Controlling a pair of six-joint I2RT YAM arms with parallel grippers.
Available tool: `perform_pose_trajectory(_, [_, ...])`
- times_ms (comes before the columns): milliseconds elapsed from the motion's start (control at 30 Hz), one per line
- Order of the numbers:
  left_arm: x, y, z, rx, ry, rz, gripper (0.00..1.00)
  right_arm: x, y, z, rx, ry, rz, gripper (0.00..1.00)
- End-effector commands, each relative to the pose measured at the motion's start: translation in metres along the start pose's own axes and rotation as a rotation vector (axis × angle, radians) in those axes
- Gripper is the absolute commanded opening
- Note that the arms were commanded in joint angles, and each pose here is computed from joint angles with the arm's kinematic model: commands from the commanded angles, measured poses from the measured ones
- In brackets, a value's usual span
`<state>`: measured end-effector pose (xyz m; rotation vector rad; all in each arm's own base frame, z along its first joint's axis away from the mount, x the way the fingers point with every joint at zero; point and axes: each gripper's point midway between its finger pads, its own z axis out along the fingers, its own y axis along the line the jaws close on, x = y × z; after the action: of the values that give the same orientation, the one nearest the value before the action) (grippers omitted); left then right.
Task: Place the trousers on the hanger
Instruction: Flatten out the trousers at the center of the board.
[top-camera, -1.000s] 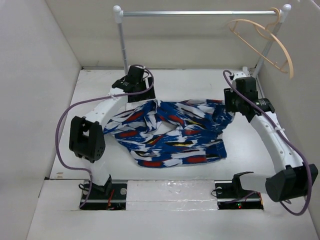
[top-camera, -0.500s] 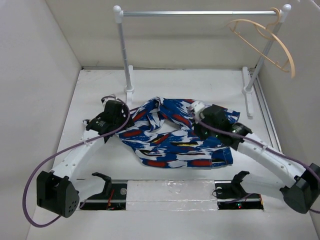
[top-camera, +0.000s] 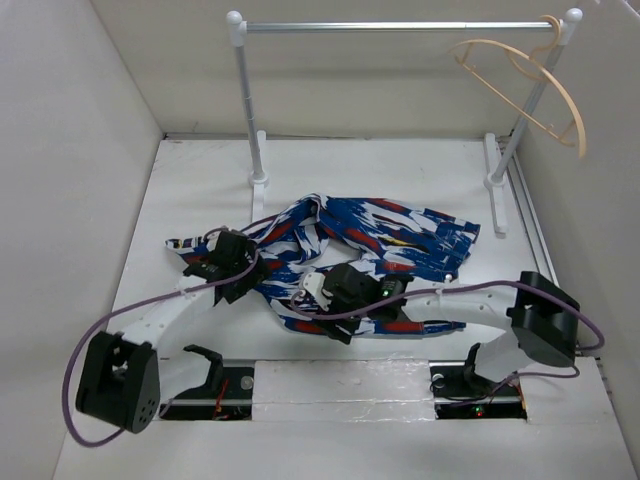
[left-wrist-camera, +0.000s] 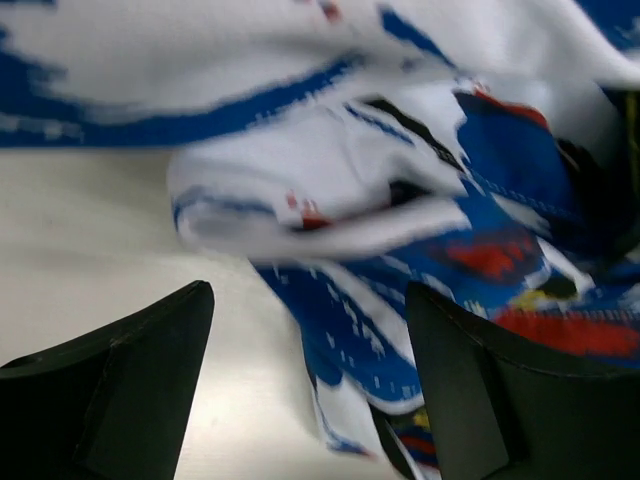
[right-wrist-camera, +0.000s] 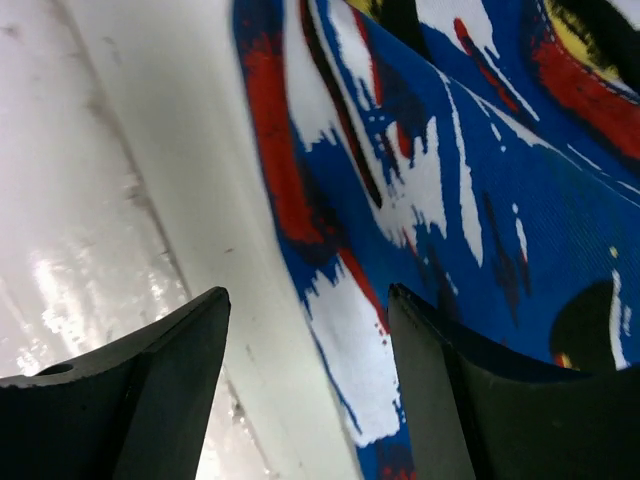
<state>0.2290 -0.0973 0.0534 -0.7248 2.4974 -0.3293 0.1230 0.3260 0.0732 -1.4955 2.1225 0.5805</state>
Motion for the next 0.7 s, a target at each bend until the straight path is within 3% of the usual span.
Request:
perform_pose_trajectory(0, [-0.022, -0.003, 0.030, -0.021, -0.084, -0.066, 0.73, -0.030, -0.018, 0.008, 0.067, -0.075, -0.028, 0.70])
perform_pose_trajectory(133, [-0.037, -0.017, 0.049, -0.025, -0.109, -0.049, 0.66, -0.003, -0.042, 0.014, 0.174, -0.013, 0.093, 0.69])
perform_pose_trajectory(167, [-0.041, -0.022, 0.050, -0.016, -0.118, -0.050, 0.42, 0.015, -0.044, 0.016, 0.189, 0.023, 0.141, 0.64])
perform_pose_trajectory(233, [-0.051, -0.023, 0.046, -0.033, -0.151, -0.066, 0.06, 0.033, -0.051, 0.017, 0.224, 0.053, 0.217, 0.54])
perform_pose_trajectory(267, [-0.056, -0.029, 0.037, -0.040, -0.156, -0.056, 0.00, 0.042, -0.055, 0.017, 0.240, 0.066, 0.238, 0.45])
perform_pose_trajectory(367, [-0.068, -0.045, -0.001, -0.033, -0.209, 0.010, 0.00, 0.066, -0.065, 0.015, 0.285, 0.088, 0.288, 0.06])
perform_pose_trajectory(400, [-0.074, -0.052, -0.021, 0.004, -0.233, 0.011, 0.00, 0.074, -0.066, 0.016, 0.286, 0.098, 0.296, 0.01])
perform_pose_trajectory(533, [-0.062, -0.060, -0.085, 0.040, -0.211, 0.037, 0.00, 0.067, -0.079, 0.002, 0.313, 0.052, 0.297, 0.00])
perform_pose_trajectory(600, [-0.078, -0.066, -0.137, 0.033, -0.208, 0.058, 0.00, 0.063, -0.090, -0.006, 0.331, 0.012, 0.304, 0.00])
perform_pose_trajectory(633, [-0.077, -0.066, -0.131, 0.015, -0.195, 0.064, 0.00, 0.065, -0.088, -0.005, 0.319, 0.017, 0.297, 0.00])
perform_pose_trajectory(667, [-0.089, -0.075, -0.160, 0.013, -0.195, 0.076, 0.00, 0.061, -0.089, -0.009, 0.314, -0.005, 0.298, 0.00])
